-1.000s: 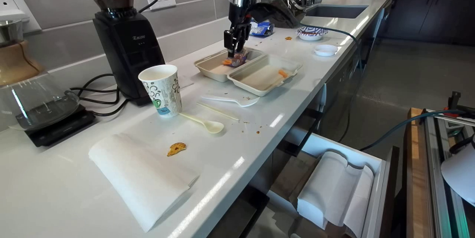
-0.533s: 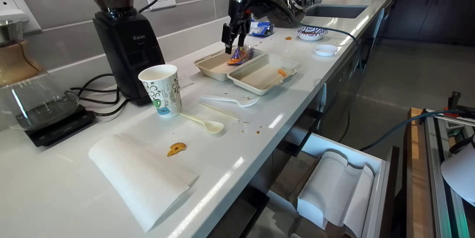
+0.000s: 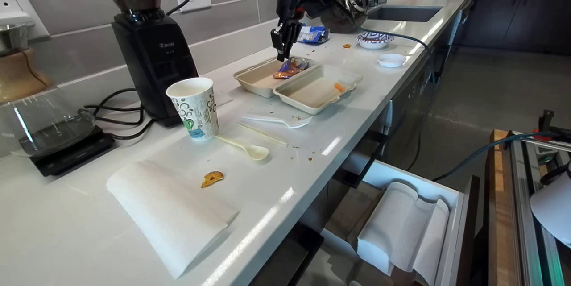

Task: Put one orange object in the plastic

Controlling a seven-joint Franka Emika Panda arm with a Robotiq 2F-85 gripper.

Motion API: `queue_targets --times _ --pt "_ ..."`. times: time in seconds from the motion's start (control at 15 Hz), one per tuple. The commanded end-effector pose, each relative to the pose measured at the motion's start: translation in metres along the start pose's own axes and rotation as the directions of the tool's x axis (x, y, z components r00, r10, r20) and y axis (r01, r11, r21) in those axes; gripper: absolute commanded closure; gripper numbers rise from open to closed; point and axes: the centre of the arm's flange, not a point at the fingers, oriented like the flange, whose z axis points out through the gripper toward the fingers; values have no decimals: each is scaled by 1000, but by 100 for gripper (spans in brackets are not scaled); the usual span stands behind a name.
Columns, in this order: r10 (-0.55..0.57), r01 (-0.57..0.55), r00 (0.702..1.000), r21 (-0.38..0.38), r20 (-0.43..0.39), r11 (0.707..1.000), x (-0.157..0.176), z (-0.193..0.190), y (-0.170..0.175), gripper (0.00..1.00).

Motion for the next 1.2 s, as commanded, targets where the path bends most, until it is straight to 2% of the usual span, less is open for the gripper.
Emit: queue_targets --times 0.0,0.2,0.27,0.4,0.93,1.0,1.13 --pt "4 -4 1000 3 14 1000 -22 -19 0 100" --pt "10 -9 1000 -15 20 1000 -38 -28 0 100" --pt "12 -12 1000 -19 22 1000 -45 -30 1 74" --pt "21 -20 999 -25 26 999 -57 -35 4 67" --pt "78 -76 995 -34 58 997 -101 -58 10 5" --pt "79 -77 995 -36 58 996 -106 -62 10 1" --pt "87 -85 995 -37 58 996 -116 -68 11 0"
